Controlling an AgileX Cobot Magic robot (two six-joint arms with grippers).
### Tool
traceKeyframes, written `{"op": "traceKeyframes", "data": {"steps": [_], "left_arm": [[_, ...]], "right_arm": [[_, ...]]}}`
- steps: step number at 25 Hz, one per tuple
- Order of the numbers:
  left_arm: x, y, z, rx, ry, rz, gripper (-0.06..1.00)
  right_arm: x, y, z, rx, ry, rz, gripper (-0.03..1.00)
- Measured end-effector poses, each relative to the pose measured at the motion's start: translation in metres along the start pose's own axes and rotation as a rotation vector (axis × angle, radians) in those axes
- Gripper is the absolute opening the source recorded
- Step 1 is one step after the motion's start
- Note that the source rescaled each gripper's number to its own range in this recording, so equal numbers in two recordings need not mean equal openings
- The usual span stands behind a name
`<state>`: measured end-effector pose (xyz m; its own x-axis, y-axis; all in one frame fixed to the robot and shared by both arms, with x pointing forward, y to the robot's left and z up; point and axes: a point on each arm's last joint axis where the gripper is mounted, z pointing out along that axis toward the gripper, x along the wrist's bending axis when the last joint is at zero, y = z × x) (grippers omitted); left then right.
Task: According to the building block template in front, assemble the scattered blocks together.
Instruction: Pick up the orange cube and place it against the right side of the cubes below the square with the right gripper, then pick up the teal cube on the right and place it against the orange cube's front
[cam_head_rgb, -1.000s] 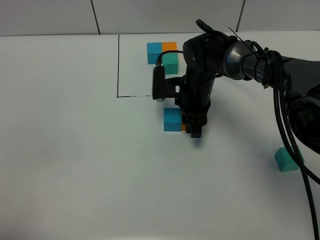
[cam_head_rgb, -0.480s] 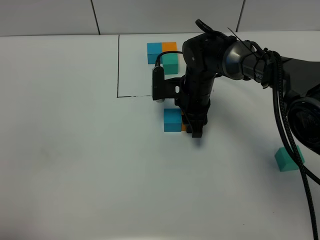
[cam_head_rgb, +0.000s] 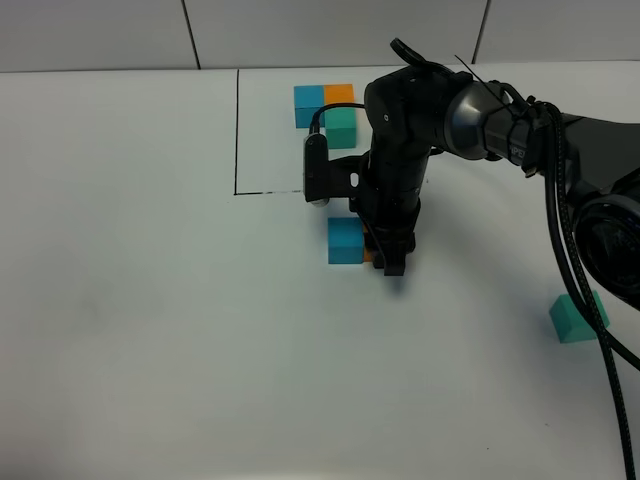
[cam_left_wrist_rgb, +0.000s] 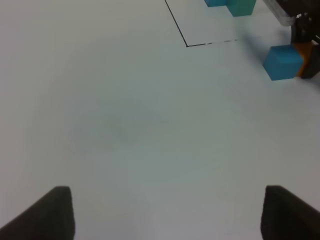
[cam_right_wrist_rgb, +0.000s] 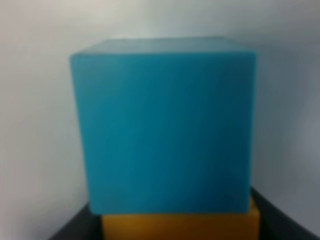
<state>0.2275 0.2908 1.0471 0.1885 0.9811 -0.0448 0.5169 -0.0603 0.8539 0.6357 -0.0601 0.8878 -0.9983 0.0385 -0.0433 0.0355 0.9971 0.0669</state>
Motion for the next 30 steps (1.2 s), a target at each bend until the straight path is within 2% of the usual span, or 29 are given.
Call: {"op": "traceKeyframes", "data": {"steps": [5,7,9,12,17,20,24,27,30], "left_arm": [[0.000,0.000,0.000,0.000,0.000,0.000,0.69],[0.000,0.000,0.000,0.000,0.000,0.000,0.69],[0.000,0.000,0.000,0.000,0.000,0.000,0.69],[0.000,0.000,0.000,0.000,0.000,0.000,0.69],[0.000,0.000,0.000,0.000,0.000,0.000,0.69],[0.000,0.000,0.000,0.000,0.000,0.000,0.69],[0.000,0.000,0.000,0.000,0.000,0.000,0.69],[0.000,0.000,0.000,0.000,0.000,0.000,0.69],[0.000,0.000,0.000,0.000,0.000,0.000,0.69]], "right_arm": [[0.000,0.001,-0.004,-0.004,-0.007,0.037,0.66],[-0.001,-0.003,-0.007,0.002,-0.012,0.066,0.81],[-0.004,-0.011,-0.011,0.016,-0.007,0.114,0.90],[-0.010,-0.030,-0.027,0.020,-0.036,0.240,0.95],[-0.008,-0.077,-0.065,-0.065,-0.159,0.565,0.96],[0.015,-0.106,-0.083,-0.116,-0.206,0.774,0.96],[0.062,-0.147,-0.094,-0.143,-0.211,1.059,0.95],[0.092,-0.177,-0.089,-0.141,-0.211,1.197,0.95],[0.108,-0.201,-0.081,-0.129,-0.192,1.309,0.94]]}}
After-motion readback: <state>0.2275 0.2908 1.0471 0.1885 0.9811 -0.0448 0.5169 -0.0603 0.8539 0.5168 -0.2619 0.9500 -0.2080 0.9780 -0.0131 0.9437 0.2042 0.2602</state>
